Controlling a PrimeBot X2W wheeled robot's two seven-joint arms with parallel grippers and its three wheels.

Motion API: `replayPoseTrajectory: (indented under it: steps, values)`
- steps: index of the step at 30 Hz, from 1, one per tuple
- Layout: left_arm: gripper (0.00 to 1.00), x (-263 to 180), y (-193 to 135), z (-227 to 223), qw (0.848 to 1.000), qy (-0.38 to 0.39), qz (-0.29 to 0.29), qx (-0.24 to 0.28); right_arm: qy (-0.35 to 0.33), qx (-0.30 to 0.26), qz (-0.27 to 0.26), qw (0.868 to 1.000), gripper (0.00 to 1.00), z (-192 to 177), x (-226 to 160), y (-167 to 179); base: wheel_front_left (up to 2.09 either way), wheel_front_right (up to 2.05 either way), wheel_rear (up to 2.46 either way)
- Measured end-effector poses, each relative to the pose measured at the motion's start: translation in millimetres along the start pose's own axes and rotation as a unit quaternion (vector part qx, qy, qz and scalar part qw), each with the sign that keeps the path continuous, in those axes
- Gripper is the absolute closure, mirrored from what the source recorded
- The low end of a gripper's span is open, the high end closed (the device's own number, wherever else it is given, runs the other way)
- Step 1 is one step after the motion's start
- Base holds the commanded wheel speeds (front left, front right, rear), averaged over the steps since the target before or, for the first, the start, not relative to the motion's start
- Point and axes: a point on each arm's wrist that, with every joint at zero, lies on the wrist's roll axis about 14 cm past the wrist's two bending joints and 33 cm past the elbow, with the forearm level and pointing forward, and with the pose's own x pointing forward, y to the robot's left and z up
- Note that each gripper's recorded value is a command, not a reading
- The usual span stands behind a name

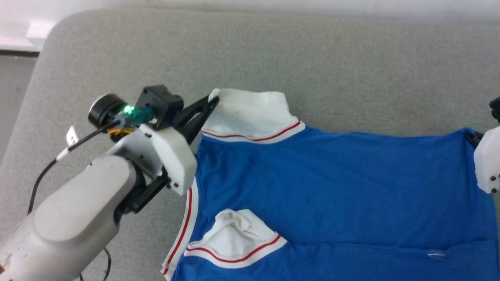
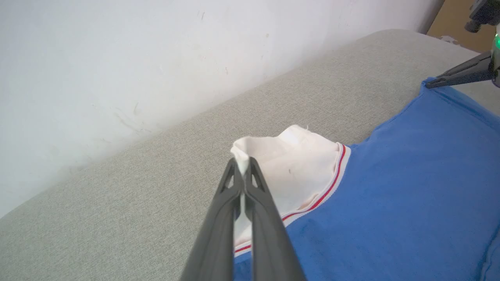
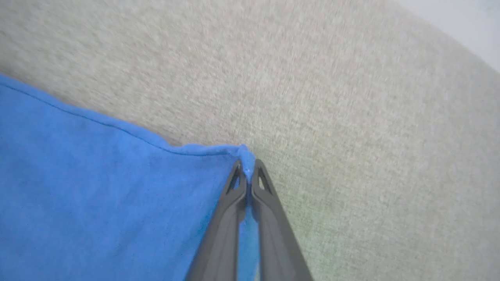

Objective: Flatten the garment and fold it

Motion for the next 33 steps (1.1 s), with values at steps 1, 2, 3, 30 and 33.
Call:
replayPoseTrajectory:
  steps: [1,2,3,30,33]
  values:
    - [1.00,-5,1,0,1.000,-0.002,0.005,-0.004,-0.020,0.000,-0.002,1.000,1.00,7,-5,0,0.00,0.00,0.00]
    - [1.00,-11,1,0,1.000,-0.004,0.011,-0.009,-0.040,0.002,-0.005,0.999,1.00,14,-10,-2,0.00,0.00,0.00]
    - [1.00,-16,1,1,1.000,-0.007,0.017,-0.017,-0.057,0.005,-0.009,0.998,1.00,18,-16,-4,0.00,0.00,0.00]
    - [1.00,-140,-93,-143,0.975,0.186,-0.020,-0.119,0.011,0.007,0.015,1.000,1.00,-108,-113,48,0.00,0.00,0.00]
    - [1.00,-139,-98,-155,0.973,0.198,-0.026,-0.116,0.025,-0.006,0.022,0.999,1.00,-115,-111,53,0.00,0.00,0.00]
